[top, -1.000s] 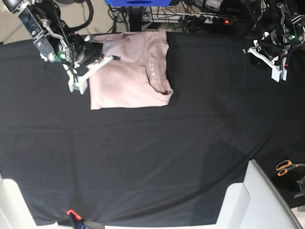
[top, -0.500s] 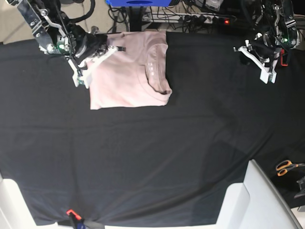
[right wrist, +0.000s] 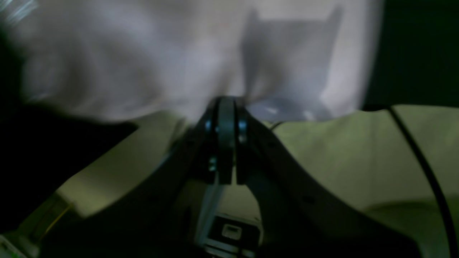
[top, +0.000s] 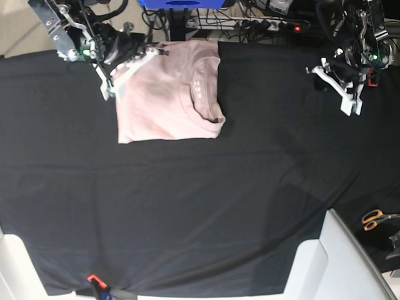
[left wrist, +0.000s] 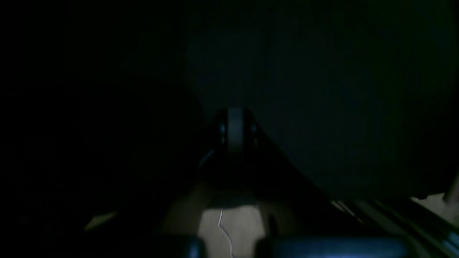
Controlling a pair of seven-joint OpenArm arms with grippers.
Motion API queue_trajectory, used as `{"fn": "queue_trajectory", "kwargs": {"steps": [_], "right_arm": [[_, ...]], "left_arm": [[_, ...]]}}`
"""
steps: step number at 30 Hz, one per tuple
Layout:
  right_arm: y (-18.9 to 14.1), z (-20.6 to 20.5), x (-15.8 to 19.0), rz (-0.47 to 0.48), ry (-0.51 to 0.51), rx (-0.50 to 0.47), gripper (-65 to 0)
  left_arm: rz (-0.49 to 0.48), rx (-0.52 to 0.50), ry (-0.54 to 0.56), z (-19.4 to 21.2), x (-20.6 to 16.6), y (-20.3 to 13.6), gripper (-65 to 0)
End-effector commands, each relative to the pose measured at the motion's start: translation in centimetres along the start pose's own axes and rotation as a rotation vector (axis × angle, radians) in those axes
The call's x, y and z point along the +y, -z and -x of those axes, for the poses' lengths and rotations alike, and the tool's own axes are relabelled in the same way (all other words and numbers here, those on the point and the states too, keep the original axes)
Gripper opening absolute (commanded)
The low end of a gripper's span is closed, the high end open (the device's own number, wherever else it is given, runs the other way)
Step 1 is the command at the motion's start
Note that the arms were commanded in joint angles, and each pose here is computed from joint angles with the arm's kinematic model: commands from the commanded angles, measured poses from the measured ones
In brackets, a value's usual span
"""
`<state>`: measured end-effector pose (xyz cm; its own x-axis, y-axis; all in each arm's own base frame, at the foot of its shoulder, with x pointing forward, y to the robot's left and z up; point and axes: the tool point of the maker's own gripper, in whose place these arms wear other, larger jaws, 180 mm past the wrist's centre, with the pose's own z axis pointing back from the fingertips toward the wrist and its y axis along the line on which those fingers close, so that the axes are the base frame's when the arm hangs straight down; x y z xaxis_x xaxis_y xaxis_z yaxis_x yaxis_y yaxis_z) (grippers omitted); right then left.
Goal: Fold the T-shirt properly
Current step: 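Release the shirt and raise the right gripper beside it, then move the left gripper onto the collar side of the folded shirt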
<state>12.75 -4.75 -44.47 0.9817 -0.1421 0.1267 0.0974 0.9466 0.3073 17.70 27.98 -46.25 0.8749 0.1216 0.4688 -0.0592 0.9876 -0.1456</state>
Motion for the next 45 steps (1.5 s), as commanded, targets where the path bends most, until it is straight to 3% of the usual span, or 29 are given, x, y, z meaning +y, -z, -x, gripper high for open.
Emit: {"fn": "queue_trajectory", "kwargs": {"steps": [1,6,9,12,14,17,18,20,21,25,30,36,41,45], "right_arm": [[-0.8,-1.0,0.3,-0.012,-0.006,-0.040,-64.5],[-1.9,-4.0,-2.9,0.053,0.116,-0.121,-64.5],[-2.4,-4.9,-4.4,0.084,0.135,-0.148,-64.5],[-2.6,-5.1,-4.9,0.093,0.136,-0.155,-64.5],[-2.7,-5.3,-5.2,0.099,0.140,-0.160,-64.7],[-2.7,-5.4,-5.3,0.102,0.137,-0.162,-64.8],[-2.8,-5.5,-5.3,0.102,0.136,-0.163,-64.8],[-2.8,-5.6,-5.3,0.103,0.135,-0.165,-64.8],[-2.8,-5.6,-5.3,0.104,0.134,-0.167,-64.8],[-2.9,-5.9,-5.4,0.109,0.132,-0.173,-64.8],[-3.9,-7.9,-7.7,0.203,0.102,-0.256,-64.8],[-5.6,-10.1,-10.2,0.240,0.212,-0.335,-64.8],[-5.8,-10.3,-10.6,0.246,0.222,-0.342,-64.8],[-5.7,-10.2,-10.6,0.247,0.222,-0.341,-64.8]], "left_arm": [[0.005,-0.031,0.008,-1.0,0.0,-0.3,-65.0],[0.109,0.010,0.083,-0.8,-4.4,0.3,-65.0],[0.229,0.017,-0.003,-1.6,-6.8,0.2,-65.0],[0.365,-0.041,-0.039,-3.0,-8.8,-0.7,-65.0],[0.444,-0.079,-0.007,-3.7,-10.0,-1.3,-54.6],[0.565,-0.112,0.117,-4.1,-12.4,-1.7,-29.0],[0.579,-0.085,0.105,-3.4,-12.8,-1.2,-21.7],[0.601,-0.049,0.085,-2.8,-13.5,0.0,-12.5],[0.610,-0.027,0.072,-2.5,-13.7,0.6,-11.0],[0.648,0.070,0.014,-0.1,-14.9,2.9,-11.0],[0.696,0.113,-0.004,1.1,-17.3,3.8,-11.0],[0.754,0.148,0.031,2.0,-20.1,4.0,-11.0],[0.810,0.158,0.064,2.6,-22.8,3.9,-11.2],[0.828,0.209,0.162,3.9,-24.8,4.3,-11.2]]}}
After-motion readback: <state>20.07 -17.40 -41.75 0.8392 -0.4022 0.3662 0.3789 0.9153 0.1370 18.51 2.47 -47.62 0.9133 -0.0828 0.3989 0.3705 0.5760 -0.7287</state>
